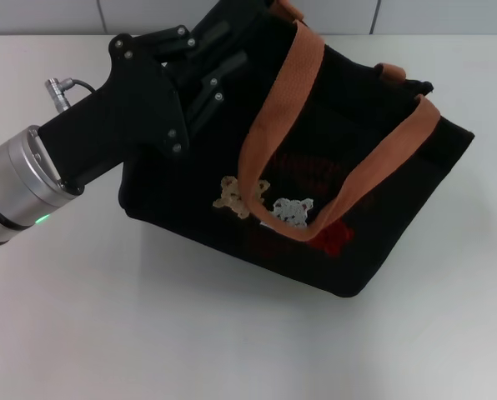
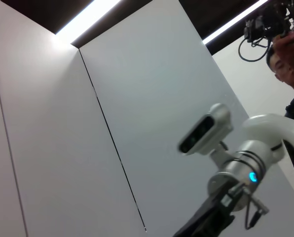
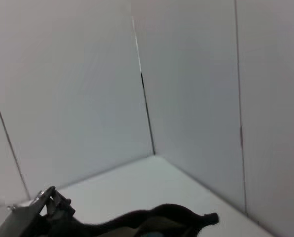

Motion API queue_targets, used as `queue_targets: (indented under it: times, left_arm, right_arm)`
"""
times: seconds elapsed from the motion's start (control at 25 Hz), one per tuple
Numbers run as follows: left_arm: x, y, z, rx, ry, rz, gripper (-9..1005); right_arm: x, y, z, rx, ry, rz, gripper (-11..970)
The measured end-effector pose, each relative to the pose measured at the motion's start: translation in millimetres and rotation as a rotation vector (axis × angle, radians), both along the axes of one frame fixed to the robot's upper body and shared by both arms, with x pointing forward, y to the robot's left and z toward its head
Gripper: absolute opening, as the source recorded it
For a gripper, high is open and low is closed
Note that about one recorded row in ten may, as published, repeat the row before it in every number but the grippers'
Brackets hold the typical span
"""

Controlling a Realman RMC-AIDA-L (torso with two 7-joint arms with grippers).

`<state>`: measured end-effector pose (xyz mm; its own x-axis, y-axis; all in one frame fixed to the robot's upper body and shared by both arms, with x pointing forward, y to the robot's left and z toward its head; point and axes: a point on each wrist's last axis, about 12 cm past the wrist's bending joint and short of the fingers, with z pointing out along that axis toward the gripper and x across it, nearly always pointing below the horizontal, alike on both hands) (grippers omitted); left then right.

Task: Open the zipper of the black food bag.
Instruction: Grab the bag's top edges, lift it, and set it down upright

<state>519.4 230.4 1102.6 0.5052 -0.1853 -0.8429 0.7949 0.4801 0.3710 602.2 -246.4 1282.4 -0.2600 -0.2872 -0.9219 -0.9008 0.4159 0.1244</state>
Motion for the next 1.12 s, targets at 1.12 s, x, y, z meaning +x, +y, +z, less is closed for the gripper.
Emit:
queue_targets:
  times: [1.12]
  left_arm:
    - [1.4,-3,3.3,0.010,-0.026,-0.025,201]
  right_arm:
    - [44.8,82,-2.0,-0.092,0.493,0.039,432]
